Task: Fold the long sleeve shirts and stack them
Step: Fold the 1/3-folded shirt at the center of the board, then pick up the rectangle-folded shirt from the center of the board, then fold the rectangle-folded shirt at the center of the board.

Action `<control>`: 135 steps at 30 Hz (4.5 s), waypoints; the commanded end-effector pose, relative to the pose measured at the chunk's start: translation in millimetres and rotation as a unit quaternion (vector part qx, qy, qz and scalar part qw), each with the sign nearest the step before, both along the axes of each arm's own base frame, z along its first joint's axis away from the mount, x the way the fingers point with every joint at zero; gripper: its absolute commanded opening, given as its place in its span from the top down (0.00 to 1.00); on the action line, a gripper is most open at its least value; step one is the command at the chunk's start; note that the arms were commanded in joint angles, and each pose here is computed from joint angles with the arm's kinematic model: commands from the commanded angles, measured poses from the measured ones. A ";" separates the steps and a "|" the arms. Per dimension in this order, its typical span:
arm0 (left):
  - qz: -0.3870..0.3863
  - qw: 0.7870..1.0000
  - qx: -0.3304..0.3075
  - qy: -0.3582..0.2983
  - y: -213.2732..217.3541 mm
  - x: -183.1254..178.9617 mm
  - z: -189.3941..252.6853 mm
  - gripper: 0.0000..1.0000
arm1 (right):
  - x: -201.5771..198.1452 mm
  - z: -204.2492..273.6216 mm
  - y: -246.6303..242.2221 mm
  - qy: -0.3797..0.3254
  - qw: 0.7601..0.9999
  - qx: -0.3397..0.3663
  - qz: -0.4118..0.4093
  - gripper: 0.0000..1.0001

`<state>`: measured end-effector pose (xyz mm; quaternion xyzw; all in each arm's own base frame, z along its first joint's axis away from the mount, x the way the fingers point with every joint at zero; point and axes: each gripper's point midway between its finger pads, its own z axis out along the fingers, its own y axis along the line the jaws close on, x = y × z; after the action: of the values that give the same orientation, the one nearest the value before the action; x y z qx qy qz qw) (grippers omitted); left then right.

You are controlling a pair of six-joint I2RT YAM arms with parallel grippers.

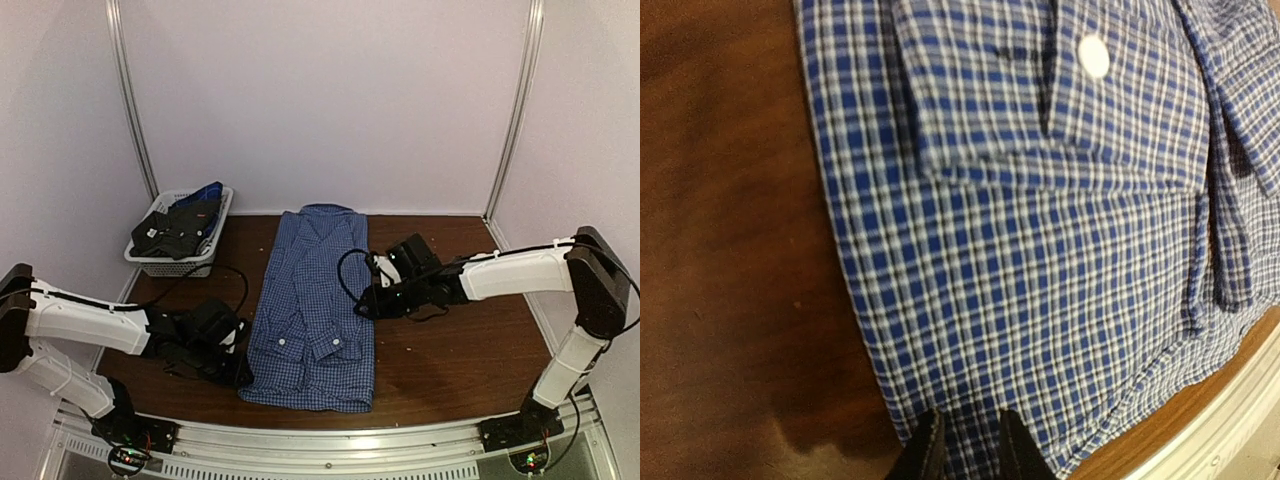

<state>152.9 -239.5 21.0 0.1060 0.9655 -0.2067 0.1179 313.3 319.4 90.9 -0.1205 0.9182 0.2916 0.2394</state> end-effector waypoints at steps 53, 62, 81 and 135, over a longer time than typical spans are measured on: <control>0.017 0.987 -0.153 0.042 -4.6 39.0 25.2 0.54 | -130.2 -44.1 -26.1 0.139 0.988 0.071 0.020 0.41; 0.020 0.981 -0.185 0.058 -12.5 35.3 13.3 0.54 | -129.2 -59.3 -25.5 0.155 0.982 0.105 -0.005 0.44; 0.025 0.972 -0.218 0.085 -27.4 36.2 4.8 0.72 | -123.0 -63.7 -14.3 0.164 0.975 0.148 -0.019 0.56; 0.192 0.901 -0.386 0.048 -26.3 175.3 70.3 1.00 | 40.6 0.0 10.4 0.089 0.952 0.274 -0.107 1.00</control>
<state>294.7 -266.0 90.3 -0.1306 0.8281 -0.5356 0.1018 325.7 333.9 102.4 0.0551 0.8283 0.5246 0.1888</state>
